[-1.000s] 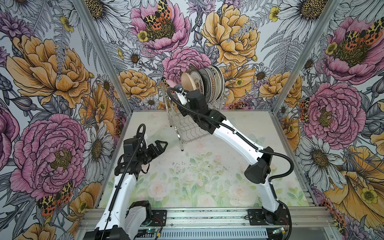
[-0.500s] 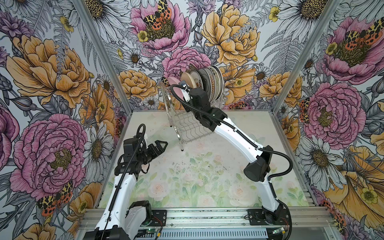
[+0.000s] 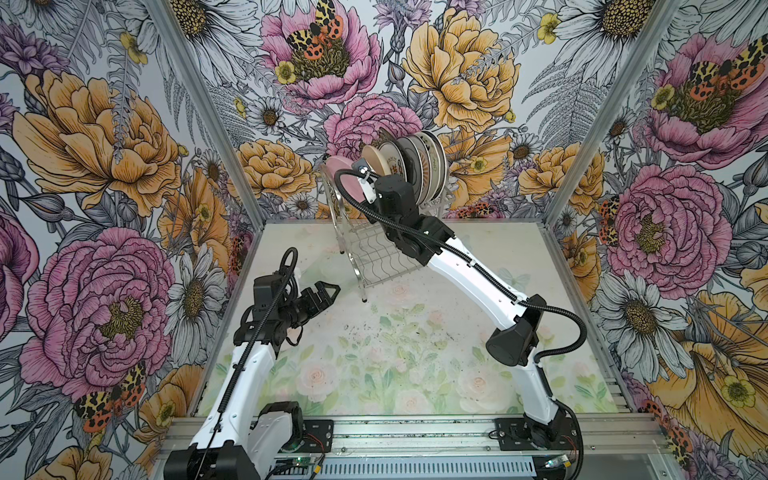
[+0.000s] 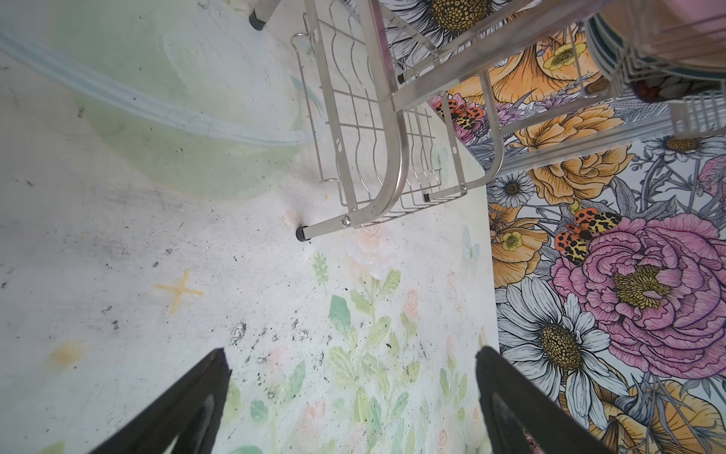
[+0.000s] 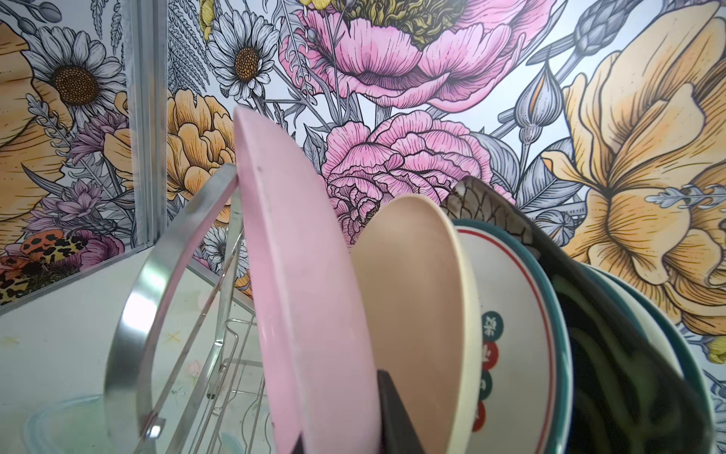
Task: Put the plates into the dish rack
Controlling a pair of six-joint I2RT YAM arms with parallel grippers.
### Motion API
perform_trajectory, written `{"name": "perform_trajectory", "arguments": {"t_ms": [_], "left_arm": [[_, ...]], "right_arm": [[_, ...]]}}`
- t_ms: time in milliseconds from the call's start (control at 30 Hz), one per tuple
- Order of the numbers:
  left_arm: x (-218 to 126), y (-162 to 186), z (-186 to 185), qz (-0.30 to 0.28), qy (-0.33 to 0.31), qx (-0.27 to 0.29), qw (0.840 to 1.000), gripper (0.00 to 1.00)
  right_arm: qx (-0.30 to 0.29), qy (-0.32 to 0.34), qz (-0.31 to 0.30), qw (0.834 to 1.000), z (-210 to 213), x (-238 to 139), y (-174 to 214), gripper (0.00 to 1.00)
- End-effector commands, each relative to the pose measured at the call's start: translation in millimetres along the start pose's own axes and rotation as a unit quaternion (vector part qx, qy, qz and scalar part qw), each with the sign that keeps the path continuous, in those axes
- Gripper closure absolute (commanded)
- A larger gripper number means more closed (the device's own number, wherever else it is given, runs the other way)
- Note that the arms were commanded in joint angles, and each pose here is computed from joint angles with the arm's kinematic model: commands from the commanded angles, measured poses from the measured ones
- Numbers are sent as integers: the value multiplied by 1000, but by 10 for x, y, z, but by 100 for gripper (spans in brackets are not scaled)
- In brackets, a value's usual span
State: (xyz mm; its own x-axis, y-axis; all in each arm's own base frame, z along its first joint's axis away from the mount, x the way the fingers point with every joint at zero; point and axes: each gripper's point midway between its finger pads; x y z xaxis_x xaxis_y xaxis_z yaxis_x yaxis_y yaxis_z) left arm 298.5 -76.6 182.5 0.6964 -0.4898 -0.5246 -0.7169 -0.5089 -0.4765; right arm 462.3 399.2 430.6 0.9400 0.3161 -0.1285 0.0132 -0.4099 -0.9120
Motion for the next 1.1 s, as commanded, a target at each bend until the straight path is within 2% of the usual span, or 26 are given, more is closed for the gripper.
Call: {"name": "perform_trajectory", "arguments": {"t_ms": [0,767,900,1067], "left_arm": [[4,-132,-135,-23,10,15,1000,2],[351,-188,-542,-32,53,47,997,3],[493,-156,-602,-35,45,63,996,10],[705,-201,-608,-47,-2,97,994,20]], "right_arm": [[19,-24,-49,998,4,-285,-416,100],[96,98,-93,986,-720,-945,-990,100],[109,106,-97,984,-824,-1108,-1052,100],[124,108,-96,982,-925,-1267,-1064,100]]}}
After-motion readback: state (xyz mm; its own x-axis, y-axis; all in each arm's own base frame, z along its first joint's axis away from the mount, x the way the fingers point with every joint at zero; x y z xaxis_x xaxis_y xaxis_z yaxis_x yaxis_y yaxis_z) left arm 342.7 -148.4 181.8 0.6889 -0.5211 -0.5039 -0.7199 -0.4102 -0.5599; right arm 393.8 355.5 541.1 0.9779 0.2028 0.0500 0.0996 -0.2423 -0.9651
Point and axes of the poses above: each gripper's point midway between its finger pads, its own x axis out along the fingers, its own z axis along the line the jaws close on, y = z × x, and after that the axes turned 1 degree about x, right-handed
